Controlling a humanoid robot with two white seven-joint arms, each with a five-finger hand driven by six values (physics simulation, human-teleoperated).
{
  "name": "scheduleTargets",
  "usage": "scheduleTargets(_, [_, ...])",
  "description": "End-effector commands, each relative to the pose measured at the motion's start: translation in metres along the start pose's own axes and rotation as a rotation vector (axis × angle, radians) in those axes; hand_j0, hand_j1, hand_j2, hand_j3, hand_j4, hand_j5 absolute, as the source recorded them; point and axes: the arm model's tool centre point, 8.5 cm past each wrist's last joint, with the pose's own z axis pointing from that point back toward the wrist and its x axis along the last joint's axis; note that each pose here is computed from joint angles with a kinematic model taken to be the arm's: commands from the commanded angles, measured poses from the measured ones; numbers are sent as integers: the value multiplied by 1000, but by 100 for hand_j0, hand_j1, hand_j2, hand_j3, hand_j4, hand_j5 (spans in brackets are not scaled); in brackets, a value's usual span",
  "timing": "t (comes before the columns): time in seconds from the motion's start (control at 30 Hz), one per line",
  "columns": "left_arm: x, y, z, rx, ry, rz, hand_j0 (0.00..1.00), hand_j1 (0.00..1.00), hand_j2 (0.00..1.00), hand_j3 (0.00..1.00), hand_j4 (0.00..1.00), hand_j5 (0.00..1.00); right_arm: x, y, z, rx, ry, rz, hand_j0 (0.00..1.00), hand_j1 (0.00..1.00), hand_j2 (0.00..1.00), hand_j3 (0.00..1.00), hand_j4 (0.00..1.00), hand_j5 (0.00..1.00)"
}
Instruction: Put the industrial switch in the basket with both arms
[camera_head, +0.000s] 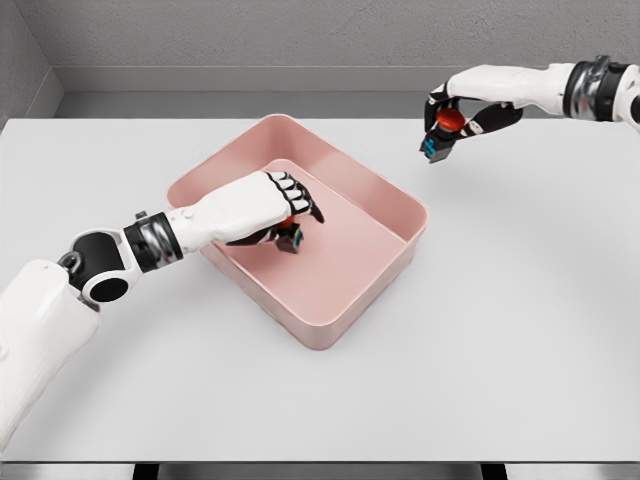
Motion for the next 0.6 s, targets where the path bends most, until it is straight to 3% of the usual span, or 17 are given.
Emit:
scheduleTargets(0.0, [0, 1, 0, 6, -1, 5, 82, 82, 82, 82, 82, 82, 4, -2, -1, -5, -12, 3, 48, 48, 48, 48, 48, 48])
scheduleTargets(0.2, [1, 2, 0, 9, -3, 5, 86, 86, 86, 86, 86, 86, 14, -8, -2, -25, -52, -6, 48, 48, 48, 48, 48, 48])
scheduleTargets(0.3, [2, 5, 0, 16, -8, -2, 100, 100, 100, 100, 100, 100, 19, -9, -3, -27, -65, 2, 48, 48, 48, 48, 48, 48])
scheduleTargets(0.57, [-1, 10, 2, 25, -3, -7, 100, 100, 100, 100, 100, 100, 34, -14, -5, -44, -122, -3, 48, 48, 48, 48, 48, 48])
